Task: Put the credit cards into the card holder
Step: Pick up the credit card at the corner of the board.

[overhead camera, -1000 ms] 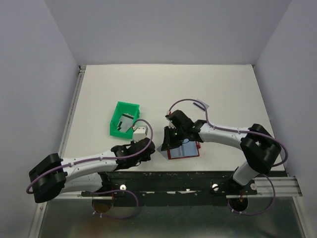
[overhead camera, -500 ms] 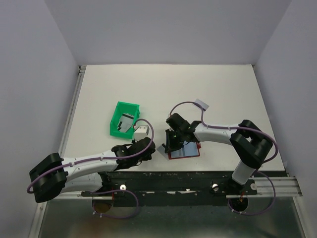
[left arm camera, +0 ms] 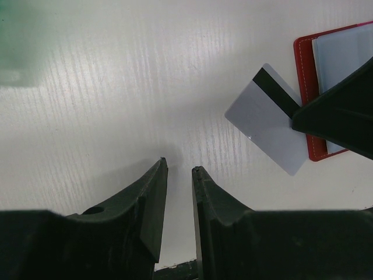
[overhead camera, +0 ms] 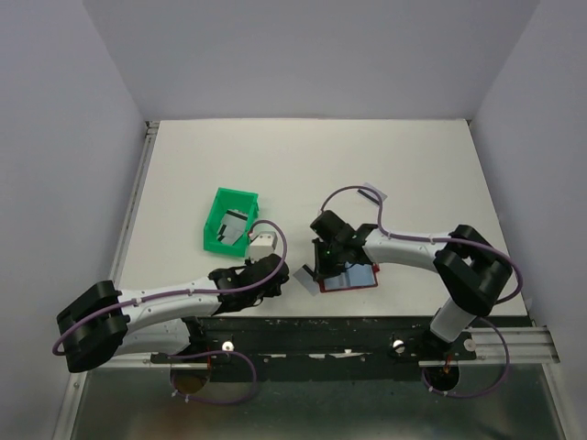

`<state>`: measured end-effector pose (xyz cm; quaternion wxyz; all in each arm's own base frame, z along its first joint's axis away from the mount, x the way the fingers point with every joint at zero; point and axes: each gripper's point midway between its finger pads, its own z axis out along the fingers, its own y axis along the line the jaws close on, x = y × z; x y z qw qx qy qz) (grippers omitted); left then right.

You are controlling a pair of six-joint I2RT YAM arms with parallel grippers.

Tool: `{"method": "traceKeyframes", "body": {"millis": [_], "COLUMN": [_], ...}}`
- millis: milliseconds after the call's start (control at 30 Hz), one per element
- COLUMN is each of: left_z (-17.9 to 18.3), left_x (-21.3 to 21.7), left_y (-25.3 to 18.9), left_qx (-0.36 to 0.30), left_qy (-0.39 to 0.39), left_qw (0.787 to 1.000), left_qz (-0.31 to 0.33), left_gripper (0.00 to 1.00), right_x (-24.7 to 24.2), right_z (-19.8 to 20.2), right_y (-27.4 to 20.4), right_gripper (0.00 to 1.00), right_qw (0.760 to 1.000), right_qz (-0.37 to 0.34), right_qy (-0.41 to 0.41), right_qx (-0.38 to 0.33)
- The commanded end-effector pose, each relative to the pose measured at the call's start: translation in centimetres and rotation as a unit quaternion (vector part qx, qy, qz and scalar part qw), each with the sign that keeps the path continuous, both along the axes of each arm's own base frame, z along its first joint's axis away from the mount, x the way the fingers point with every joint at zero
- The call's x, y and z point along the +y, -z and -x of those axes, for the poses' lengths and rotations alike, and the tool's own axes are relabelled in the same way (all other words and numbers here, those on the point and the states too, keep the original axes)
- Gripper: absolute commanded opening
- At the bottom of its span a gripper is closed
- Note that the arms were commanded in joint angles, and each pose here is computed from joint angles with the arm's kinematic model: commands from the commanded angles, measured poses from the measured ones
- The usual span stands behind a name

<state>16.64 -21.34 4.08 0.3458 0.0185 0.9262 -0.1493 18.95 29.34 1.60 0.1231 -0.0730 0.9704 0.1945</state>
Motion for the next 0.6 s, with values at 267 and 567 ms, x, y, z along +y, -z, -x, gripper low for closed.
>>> {"method": "traceKeyframes", "body": {"millis": [267,567], "left_z": [-0.1,-0.2], "left_x": [-0.5,-0.6], "left_y": [-0.1,-0.2], "left_qx": [-0.004,-0.005], "left_qy": [0.005,0.006], "left_qw": [1.0,1.0], "left_qz": [0.005,0.005], "left_gripper": [0.38,0.37], "right_x": [-3.8,-4.3], "right_z": [-0.2,-0.4], "right_y": [-0.3,-0.1], "right_gripper": [0.16,0.17], "right_qw": [0.996,0.995], "right_qz": [0.074,0.093], "right_qy": [0.025,0.023], "right_qx": [-0.034,-0.037]}}
